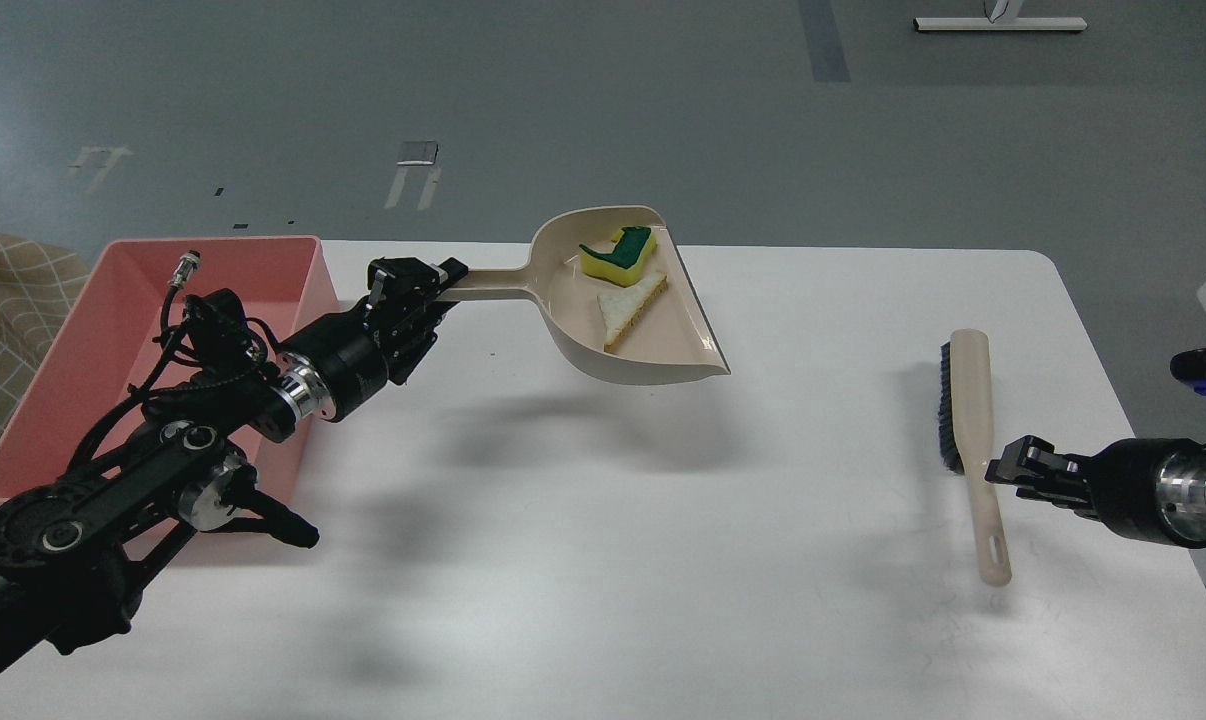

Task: Sweep and dump garbage into bin
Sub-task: 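Release the brush on the table and raise the right gripper, then lift the loaded dustpan with the left gripper over the pink bin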

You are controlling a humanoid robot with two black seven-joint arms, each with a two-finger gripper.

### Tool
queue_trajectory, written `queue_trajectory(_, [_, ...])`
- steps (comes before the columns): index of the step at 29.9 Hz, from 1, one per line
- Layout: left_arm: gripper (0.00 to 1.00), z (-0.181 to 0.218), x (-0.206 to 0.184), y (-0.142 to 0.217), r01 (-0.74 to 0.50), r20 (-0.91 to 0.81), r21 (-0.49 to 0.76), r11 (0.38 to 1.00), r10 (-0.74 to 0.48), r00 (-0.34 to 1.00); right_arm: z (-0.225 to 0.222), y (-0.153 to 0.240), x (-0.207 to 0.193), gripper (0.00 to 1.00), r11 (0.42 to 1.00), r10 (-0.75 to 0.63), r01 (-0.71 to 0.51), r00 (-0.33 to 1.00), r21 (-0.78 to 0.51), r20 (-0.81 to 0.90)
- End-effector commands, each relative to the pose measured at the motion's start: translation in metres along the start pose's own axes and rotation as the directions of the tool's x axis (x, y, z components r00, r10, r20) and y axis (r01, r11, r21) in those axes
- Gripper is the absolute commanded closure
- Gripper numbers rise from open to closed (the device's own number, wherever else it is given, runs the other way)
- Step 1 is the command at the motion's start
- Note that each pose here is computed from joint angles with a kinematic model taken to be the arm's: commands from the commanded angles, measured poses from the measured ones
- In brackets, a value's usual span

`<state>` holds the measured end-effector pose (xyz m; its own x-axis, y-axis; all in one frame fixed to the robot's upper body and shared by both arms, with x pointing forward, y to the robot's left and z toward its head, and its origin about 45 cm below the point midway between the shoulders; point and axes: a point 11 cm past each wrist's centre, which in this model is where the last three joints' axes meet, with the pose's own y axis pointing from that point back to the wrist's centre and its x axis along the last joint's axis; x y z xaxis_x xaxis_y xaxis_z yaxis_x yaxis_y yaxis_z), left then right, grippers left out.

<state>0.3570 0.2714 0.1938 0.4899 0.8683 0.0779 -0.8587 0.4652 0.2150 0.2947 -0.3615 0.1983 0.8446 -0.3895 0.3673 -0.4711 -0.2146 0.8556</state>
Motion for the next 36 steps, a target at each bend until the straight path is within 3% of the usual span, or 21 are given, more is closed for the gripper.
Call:
queue_trajectory(1, [1.00, 0.002, 0.001, -0.001, -0.001, 0.001, -0.004, 1.000, 0.001, 1.000, -0.004, 0.001, 0.001, 0.59, 1.000, 0.002, -0.001, 1.000, 0.010, -0.002])
queue_trajectory(9, [1.00, 0.004, 0.005, 0.001, -0.013, 0.001, -0.010, 1.000, 0.013, 1.000, -0.014, 0.016, 0.022, 0.56, 0.996, 0.071, -0.071, 0.997, 0.048, 0.007])
queue_trajectory(13, [1.00, 0.010, 0.010, 0.000, -0.026, 0.001, -0.023, 0.999, 0.026, 1.000, -0.032, 0.040, 0.059, 0.49, 0.972, 0.193, -0.198, 0.980, 0.128, 0.051])
queue_trajectory(15, [1.00, 0.018, 0.018, 0.001, -0.047, -0.007, -0.045, 0.998, 0.047, 0.999, -0.051, 0.055, 0.082, 0.42, 0.934, 0.267, -0.286, 0.957, 0.214, 0.116])
queue_trajectory(24, [1.00, 0.027, 0.031, 0.006, -0.078, -0.012, -0.069, 0.995, 0.077, 0.997, -0.089, 0.081, 0.115, 0.33, 0.790, 0.328, -0.448, 0.885, 0.418, 0.330])
queue_trajectory(30, [1.00, 0.044, 0.033, 0.008, -0.080, -0.009, -0.113, 0.990, 0.080, 0.997, -0.098, 0.077, 0.129, 0.22, 0.661, 0.230, -0.551, 0.795, 0.510, 0.561])
queue_trajectory(33, [1.00, 0.048, 0.033, 0.008, -0.079, -0.008, -0.122, 0.989, 0.078, 0.997, -0.105, 0.072, 0.130, 0.18, 0.580, 0.135, -0.601, 0.737, 0.550, 0.663])
queue_trajectory(35, [1.00, 0.051, 0.033, 0.008, -0.079, -0.010, -0.133, 0.988, 0.079, 0.997, -0.106, 0.071, 0.134, 0.16, 0.497, 0.069, -0.652, 0.687, 0.572, 0.723])
queue_trajectory(36, [1.00, 0.051, 0.033, 0.008, -0.079, -0.010, -0.133, 0.988, 0.079, 0.997, -0.106, 0.071, 0.134, 0.16, 0.496, 0.069, -0.653, 0.687, 0.572, 0.723])
